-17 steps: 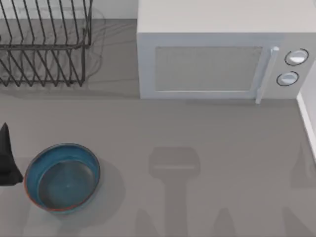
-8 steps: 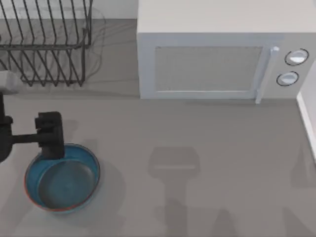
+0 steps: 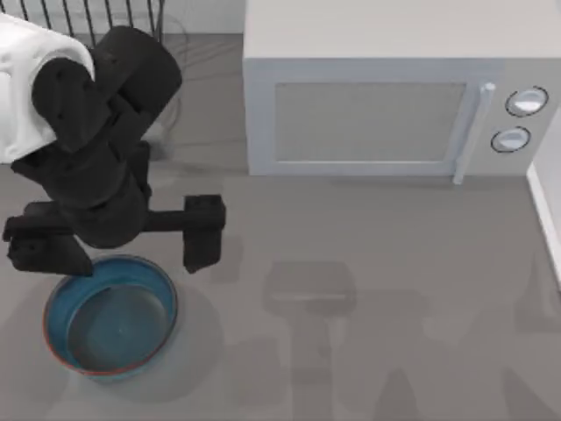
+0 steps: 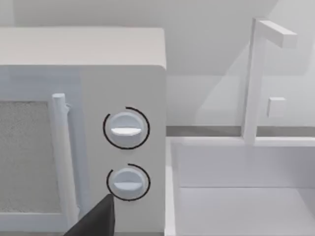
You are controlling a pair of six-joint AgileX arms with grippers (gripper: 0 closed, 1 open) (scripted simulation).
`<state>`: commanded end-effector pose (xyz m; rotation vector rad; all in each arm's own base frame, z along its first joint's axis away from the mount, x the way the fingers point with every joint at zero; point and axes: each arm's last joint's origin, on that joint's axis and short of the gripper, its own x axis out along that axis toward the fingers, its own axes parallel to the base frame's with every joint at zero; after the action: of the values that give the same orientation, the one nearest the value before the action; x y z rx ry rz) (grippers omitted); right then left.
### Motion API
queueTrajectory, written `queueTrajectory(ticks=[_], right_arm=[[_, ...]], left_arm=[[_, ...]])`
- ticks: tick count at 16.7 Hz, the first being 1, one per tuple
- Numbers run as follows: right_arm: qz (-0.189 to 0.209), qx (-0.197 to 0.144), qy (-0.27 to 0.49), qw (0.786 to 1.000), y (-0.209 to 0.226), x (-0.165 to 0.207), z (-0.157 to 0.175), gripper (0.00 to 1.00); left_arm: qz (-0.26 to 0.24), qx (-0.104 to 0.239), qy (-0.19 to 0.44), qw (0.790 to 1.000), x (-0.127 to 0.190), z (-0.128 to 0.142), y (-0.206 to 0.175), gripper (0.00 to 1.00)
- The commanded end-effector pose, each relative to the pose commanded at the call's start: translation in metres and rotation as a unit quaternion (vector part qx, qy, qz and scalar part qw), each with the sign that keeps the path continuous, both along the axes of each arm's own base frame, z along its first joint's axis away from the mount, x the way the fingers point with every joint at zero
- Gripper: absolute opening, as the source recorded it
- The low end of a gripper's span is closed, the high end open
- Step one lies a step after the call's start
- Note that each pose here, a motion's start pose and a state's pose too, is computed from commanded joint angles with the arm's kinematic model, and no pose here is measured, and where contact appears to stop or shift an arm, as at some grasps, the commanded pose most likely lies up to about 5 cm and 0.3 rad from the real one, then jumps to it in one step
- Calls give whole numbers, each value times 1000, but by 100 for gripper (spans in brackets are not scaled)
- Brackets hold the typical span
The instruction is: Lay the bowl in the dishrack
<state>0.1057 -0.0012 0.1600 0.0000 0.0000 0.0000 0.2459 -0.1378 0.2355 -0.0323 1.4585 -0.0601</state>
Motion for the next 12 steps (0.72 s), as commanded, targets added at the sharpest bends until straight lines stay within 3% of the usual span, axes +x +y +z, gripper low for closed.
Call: queueTrajectory(ticks=[4, 12], right_arm=[[0, 0, 0, 1000, 0, 0, 0, 100], [0, 0, 0, 1000, 0, 0, 0, 100]], left_arm=[[-1, 28, 52, 998, 15, -7, -27, 100], [0, 30, 56, 998, 17, -12, -29, 100]])
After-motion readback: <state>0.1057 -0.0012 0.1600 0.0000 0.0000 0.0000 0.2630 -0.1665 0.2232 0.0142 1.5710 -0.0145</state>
